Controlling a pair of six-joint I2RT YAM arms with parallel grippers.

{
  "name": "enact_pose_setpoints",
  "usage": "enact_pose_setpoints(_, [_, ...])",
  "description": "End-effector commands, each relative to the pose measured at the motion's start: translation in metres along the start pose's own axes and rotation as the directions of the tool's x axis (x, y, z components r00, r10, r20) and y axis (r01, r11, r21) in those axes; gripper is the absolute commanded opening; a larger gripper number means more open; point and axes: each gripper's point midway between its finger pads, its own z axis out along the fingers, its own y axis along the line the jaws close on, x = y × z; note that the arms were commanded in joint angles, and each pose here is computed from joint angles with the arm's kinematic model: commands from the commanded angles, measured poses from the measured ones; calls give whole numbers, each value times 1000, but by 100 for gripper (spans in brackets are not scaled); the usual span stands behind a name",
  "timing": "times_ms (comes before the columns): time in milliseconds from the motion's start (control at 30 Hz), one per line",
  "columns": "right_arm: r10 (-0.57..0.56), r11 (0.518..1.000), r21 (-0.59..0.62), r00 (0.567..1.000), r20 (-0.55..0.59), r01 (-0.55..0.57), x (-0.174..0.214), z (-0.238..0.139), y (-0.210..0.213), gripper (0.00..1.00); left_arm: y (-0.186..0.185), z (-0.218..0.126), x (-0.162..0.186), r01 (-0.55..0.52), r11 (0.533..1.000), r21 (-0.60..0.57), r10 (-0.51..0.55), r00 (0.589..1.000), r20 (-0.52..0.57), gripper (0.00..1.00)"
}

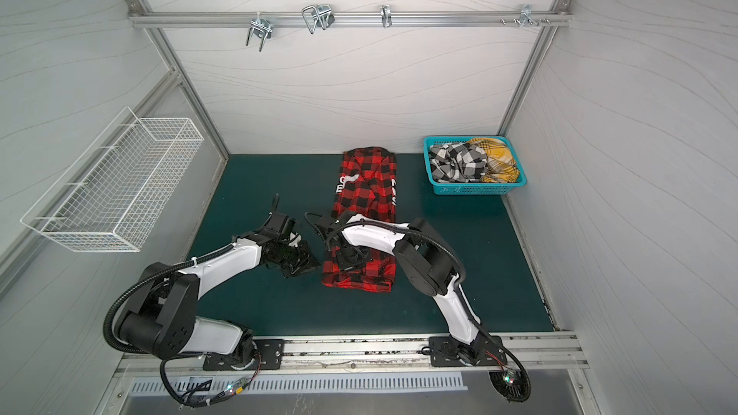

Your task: Fold and stack the long sleeve shirts

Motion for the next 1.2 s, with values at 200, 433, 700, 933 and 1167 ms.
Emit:
enact_pose_setpoints(200, [157, 976, -161, 986, 59, -146, 3, -43, -9, 0, -6, -6, -7, -42, 999, -13, 42, 999, 19, 26])
enact_pose_setpoints(433, [247, 942, -217, 967, -69, -256, 22, 3, -16, 6, -6, 4, -4, -14, 1000, 6, 15, 1000, -22, 46])
enact_pose_setpoints(700, [225, 946, -250, 974, 39, -209, 18, -58, -28, 46, -17, 1, -3, -5, 999, 49, 7, 1000, -30, 56])
enact_pose_setpoints(933, [276, 924, -297, 957, 85, -240, 39, -87, -89, 64, -25, 10, 1, 0, 997, 78, 5, 998, -59, 64])
enact_pose_setpoints(1167, [404, 735, -550, 908, -114, -396, 60, -52, -131, 65, -35, 22, 2, -8, 994, 109, 17, 997, -79, 71])
